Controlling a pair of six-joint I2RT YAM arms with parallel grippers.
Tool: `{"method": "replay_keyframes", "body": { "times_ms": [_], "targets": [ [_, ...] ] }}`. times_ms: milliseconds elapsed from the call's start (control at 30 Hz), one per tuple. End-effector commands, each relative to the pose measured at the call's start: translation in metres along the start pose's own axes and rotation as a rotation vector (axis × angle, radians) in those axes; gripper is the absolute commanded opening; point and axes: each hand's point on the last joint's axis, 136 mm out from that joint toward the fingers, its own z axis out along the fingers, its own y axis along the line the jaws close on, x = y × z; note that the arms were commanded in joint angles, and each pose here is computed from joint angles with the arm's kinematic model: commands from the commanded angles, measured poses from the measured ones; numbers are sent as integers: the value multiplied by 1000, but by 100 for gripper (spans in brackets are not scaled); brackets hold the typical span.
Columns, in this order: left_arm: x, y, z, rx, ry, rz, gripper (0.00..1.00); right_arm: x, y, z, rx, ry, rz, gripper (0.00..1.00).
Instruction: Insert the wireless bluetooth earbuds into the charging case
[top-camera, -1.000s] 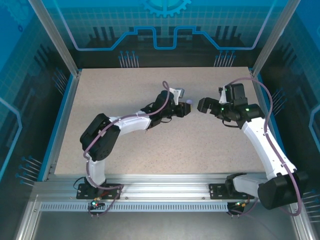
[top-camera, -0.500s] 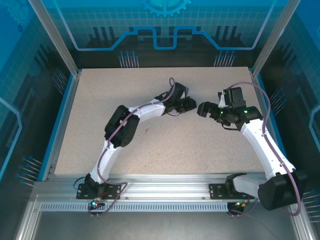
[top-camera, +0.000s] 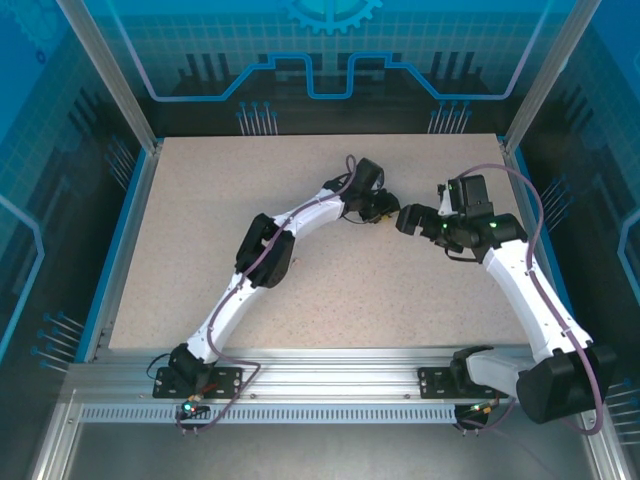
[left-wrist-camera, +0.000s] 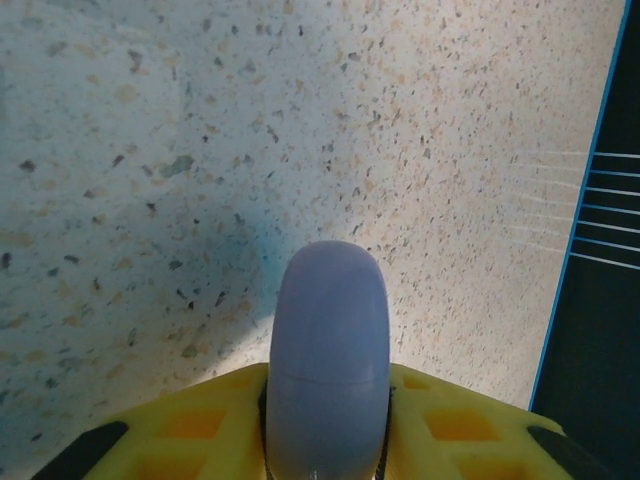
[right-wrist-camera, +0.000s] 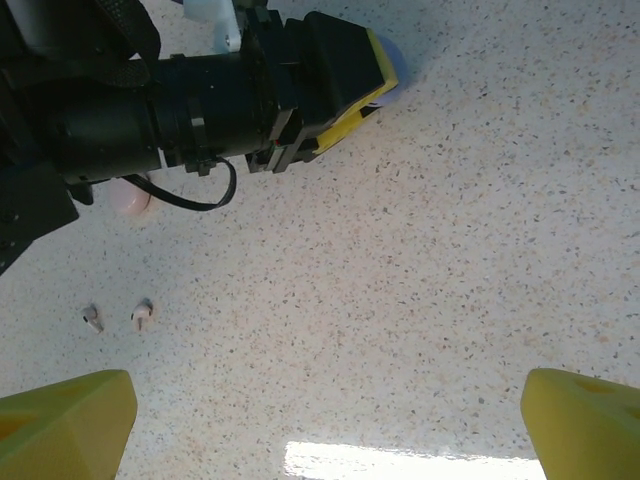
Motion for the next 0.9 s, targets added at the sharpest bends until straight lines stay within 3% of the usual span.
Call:
{"method": "replay_keyframes", "body": {
  "times_ms": [0, 200, 467, 667, 867],
  "targets": [
    [7, 12, 1, -46, 54, -53, 36, -2, -3, -9, 11, -18, 17, 100],
    [9, 17, -3, -74, 66, -57, 46, -5, 0, -15, 0, -28, 22, 100],
    [3, 11, -28, -121, 34, 1, 52, -8, 4, -21, -7, -37, 19, 100],
    [-5, -16, -78, -150, -37, 158, 56, -9, 3, -25, -4, -51, 15, 100],
    [-16, -37, -146, -177, -185, 300, 62, -8, 1, -20, 4, -45, 13, 100]
  ]
}}
